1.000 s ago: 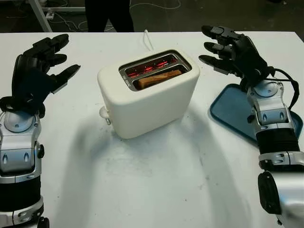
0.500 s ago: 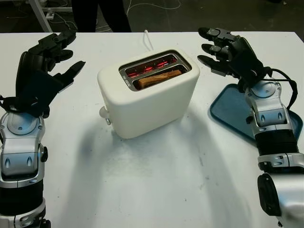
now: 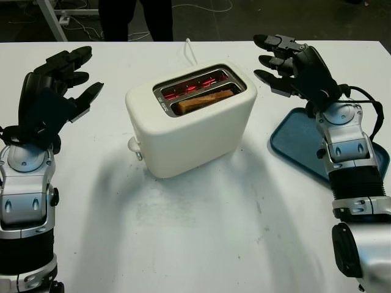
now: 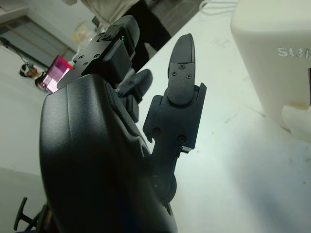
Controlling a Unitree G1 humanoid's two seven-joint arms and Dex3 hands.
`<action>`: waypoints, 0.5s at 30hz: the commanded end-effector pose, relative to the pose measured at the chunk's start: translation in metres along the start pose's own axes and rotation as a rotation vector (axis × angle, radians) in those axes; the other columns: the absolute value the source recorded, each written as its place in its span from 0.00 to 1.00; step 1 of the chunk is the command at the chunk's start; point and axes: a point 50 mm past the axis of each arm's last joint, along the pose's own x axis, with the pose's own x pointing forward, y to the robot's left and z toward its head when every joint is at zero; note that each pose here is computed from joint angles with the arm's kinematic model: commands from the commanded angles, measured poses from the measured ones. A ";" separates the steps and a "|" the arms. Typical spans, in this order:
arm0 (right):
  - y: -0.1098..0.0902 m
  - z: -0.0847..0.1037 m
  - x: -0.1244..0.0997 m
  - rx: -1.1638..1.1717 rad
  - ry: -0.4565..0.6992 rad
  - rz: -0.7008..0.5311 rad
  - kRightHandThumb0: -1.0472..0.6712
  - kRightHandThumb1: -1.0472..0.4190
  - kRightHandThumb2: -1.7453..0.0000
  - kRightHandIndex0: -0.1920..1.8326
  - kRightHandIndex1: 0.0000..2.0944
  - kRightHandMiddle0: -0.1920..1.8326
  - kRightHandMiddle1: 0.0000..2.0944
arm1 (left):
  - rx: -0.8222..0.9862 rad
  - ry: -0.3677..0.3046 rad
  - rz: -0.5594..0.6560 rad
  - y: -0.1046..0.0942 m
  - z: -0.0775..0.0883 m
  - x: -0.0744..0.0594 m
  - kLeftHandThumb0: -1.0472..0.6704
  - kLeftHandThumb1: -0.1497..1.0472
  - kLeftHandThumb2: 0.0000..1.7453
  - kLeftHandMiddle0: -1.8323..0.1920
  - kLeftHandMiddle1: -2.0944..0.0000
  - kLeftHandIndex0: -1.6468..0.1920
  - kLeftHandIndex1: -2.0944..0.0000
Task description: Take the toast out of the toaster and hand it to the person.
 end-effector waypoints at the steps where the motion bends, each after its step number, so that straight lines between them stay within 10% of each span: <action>1: -0.004 0.003 0.000 -0.013 -0.009 -0.009 0.52 0.09 0.81 0.36 0.01 0.34 0.01 | 0.021 -0.017 0.000 0.002 0.000 0.001 0.42 0.89 0.09 0.78 0.60 0.58 0.98; 15: -0.003 0.005 0.001 -0.013 -0.036 0.000 0.55 0.09 0.89 0.37 0.01 0.35 0.01 | 0.007 -0.029 -0.013 -0.001 0.000 0.001 0.45 0.89 0.08 0.77 0.58 0.57 0.98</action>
